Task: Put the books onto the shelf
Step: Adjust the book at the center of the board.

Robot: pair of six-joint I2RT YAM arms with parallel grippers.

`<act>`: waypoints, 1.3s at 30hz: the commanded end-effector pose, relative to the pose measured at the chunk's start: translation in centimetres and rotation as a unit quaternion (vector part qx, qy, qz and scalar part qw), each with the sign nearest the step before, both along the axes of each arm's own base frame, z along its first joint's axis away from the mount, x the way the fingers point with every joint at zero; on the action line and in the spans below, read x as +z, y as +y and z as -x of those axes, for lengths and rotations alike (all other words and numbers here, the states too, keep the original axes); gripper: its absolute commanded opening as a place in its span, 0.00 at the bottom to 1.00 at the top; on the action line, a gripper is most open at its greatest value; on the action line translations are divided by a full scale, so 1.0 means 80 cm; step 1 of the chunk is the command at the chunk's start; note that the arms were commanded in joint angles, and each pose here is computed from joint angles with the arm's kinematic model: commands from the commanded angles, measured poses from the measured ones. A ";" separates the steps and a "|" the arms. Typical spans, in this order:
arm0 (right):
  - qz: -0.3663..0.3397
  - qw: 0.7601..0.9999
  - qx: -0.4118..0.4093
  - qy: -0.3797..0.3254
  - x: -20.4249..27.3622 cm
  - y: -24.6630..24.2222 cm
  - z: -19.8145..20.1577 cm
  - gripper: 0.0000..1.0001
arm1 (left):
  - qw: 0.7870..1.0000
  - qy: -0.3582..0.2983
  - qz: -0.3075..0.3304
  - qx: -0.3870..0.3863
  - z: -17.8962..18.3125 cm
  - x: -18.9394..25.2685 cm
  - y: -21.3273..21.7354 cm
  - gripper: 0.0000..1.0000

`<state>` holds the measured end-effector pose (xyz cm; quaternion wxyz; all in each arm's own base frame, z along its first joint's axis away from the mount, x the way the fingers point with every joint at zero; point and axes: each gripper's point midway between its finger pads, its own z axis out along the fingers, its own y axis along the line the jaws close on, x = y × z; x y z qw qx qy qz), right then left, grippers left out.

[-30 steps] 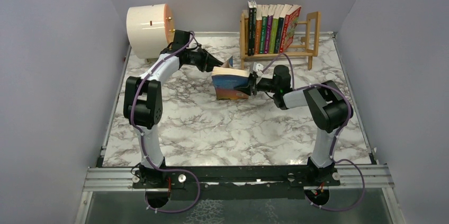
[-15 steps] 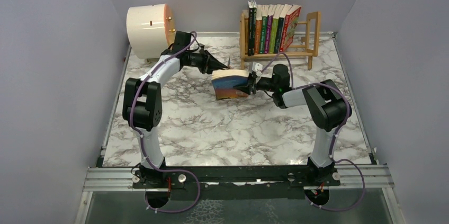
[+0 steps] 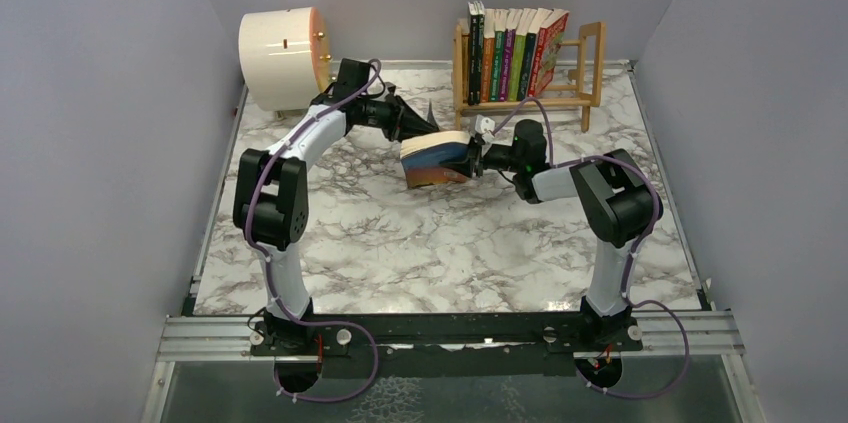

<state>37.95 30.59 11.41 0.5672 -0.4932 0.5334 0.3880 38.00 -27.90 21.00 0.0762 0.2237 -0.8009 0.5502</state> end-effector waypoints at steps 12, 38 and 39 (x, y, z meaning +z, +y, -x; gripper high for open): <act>-0.015 0.999 -0.037 0.012 0.007 0.001 -0.014 0.01 | 1.000 -0.005 0.020 -0.013 -0.004 0.011 -0.020 0.10; -0.036 0.994 -0.106 0.014 0.014 -0.008 -0.031 0.01 | 0.985 -0.061 -0.015 0.162 -0.092 0.040 0.117 0.09; -0.034 0.994 -0.104 0.014 0.013 -0.007 -0.030 0.01 | 0.985 -0.061 -0.017 0.163 -0.095 0.037 0.117 0.09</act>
